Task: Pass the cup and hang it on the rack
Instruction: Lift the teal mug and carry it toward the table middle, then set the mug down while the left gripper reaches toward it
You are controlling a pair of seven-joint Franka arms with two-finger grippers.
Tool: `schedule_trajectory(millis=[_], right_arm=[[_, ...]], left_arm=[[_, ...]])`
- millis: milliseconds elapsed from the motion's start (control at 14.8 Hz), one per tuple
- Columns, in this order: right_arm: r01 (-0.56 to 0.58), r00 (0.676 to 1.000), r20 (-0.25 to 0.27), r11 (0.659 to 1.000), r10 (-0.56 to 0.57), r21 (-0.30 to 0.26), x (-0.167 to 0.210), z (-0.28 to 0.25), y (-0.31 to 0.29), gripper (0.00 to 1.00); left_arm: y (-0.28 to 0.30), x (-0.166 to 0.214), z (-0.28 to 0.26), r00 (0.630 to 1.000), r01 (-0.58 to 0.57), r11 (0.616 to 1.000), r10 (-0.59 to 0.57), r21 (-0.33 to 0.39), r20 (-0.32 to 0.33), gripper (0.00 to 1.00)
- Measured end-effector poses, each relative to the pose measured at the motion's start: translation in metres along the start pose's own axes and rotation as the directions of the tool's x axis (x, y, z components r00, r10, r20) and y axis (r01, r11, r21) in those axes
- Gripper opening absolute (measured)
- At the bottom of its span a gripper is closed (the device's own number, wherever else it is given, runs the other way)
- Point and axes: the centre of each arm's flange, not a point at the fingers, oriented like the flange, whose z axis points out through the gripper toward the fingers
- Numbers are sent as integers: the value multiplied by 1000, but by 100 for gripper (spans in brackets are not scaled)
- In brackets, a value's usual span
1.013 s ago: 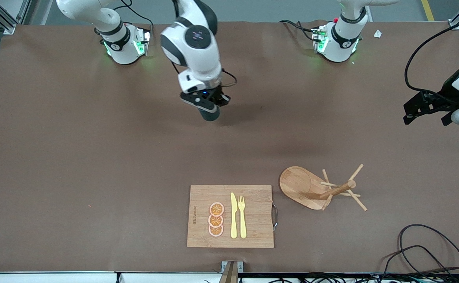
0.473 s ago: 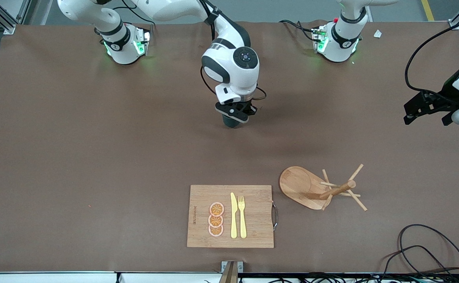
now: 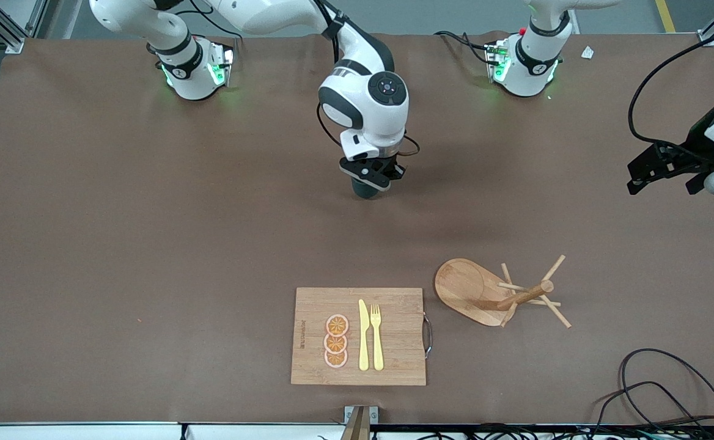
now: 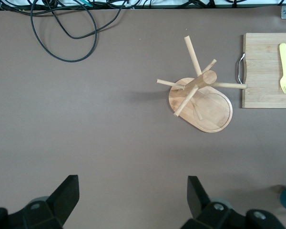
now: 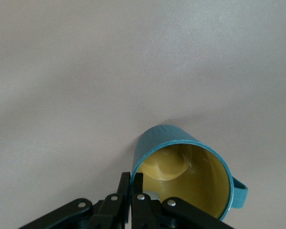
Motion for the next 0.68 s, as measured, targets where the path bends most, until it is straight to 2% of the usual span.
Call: schedule_trajectory(millis=[338, 608, 675], right_arm=[[-32, 999, 3, 999, 32, -4, 1, 17, -3, 4], [-49, 999, 2, 999, 49, 3, 1, 15, -5, 5], [-67, 998, 2, 998, 67, 5, 2, 14, -6, 15]], left_arm=[[1, 1, 4, 1000, 5, 1000, -5, 0, 6, 100], [13, 0, 4, 994, 106, 994, -106, -3, 7, 100], [22, -1, 4, 992, 128, 992, -128, -6, 7, 100]])
